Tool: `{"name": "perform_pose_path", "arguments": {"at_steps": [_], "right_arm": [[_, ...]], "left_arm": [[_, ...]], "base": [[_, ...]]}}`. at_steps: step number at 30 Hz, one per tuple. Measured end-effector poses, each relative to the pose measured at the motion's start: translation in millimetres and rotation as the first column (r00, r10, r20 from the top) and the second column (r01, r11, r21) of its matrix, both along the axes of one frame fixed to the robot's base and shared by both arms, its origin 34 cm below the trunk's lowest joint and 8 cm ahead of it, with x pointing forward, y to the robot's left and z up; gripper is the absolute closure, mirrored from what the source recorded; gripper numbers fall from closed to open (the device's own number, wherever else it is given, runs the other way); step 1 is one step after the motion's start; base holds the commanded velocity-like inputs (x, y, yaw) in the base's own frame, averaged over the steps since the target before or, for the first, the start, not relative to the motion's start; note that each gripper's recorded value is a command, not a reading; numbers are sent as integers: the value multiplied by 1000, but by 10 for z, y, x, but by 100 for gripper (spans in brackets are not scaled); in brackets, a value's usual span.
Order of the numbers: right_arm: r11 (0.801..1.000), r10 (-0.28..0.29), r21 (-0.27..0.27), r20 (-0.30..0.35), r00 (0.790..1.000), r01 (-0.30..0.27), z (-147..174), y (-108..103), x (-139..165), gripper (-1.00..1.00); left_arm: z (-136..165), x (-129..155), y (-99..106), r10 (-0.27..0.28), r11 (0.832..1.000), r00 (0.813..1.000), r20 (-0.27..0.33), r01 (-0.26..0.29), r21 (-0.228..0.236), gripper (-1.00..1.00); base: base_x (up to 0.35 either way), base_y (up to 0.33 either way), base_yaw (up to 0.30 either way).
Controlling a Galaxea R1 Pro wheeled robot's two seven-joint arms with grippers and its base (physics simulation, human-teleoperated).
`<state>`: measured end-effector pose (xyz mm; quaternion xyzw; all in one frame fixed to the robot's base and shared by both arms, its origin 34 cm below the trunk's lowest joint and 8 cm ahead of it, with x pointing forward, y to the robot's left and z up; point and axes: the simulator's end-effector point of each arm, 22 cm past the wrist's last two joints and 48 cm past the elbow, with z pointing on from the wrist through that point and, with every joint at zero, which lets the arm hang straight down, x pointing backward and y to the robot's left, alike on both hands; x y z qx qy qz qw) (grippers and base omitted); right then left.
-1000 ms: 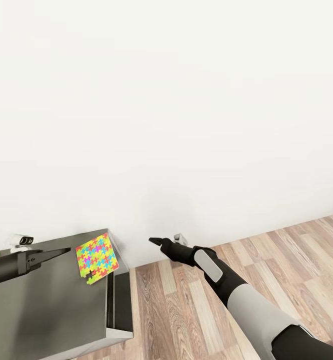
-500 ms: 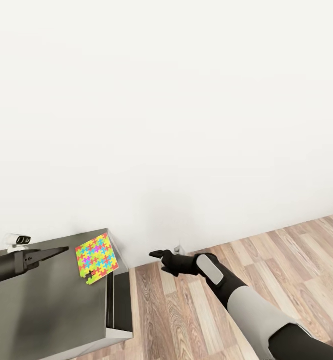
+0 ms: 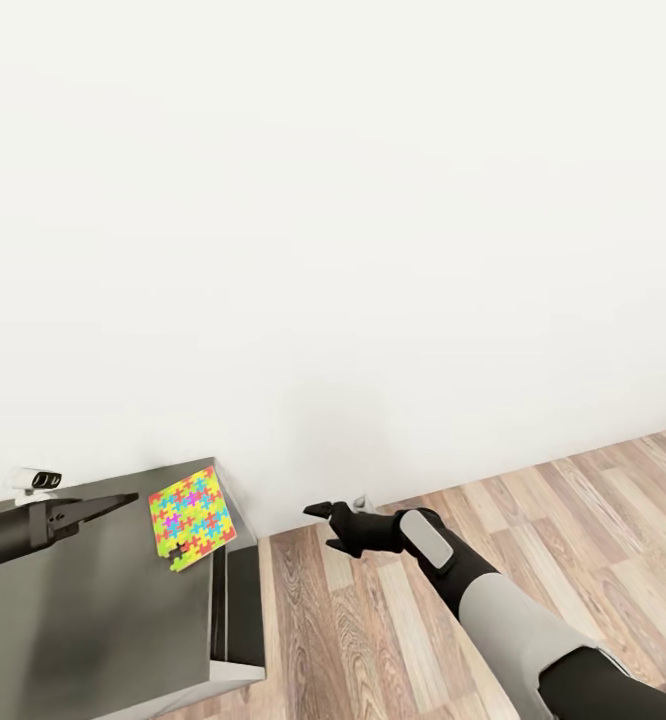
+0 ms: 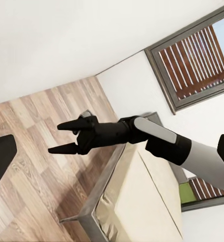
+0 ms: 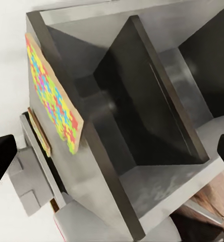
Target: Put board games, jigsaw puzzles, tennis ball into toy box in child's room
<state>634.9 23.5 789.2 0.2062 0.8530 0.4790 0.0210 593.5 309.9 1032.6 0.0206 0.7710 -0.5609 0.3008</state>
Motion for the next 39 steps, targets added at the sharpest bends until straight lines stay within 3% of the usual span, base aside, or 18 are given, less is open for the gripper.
{"name": "perform_pose_path", "arguments": {"at_steps": [9, 22, 39], "right_arm": [[998, -46, 33, 2, 999, 46, 79, -44, 120, -100], [996, -49, 81, 56, 997, 44, 162, 91, 269, -100], [996, -62, 77, 111, 992, 54, 92, 100, 441, -100]], "left_arm": [[-3, 1, -27, 1, 1000, 1000, 1, -1, -10, -100], [-106, 49, -34, 2, 1000, 1000, 1, -2, -12, -100], [-213, 109, -41, 2, 1000, 1000, 16, -1, -30, -100]], "base": [[0, 0, 0], [0, 0, 0], [0, 0, 0]]}}
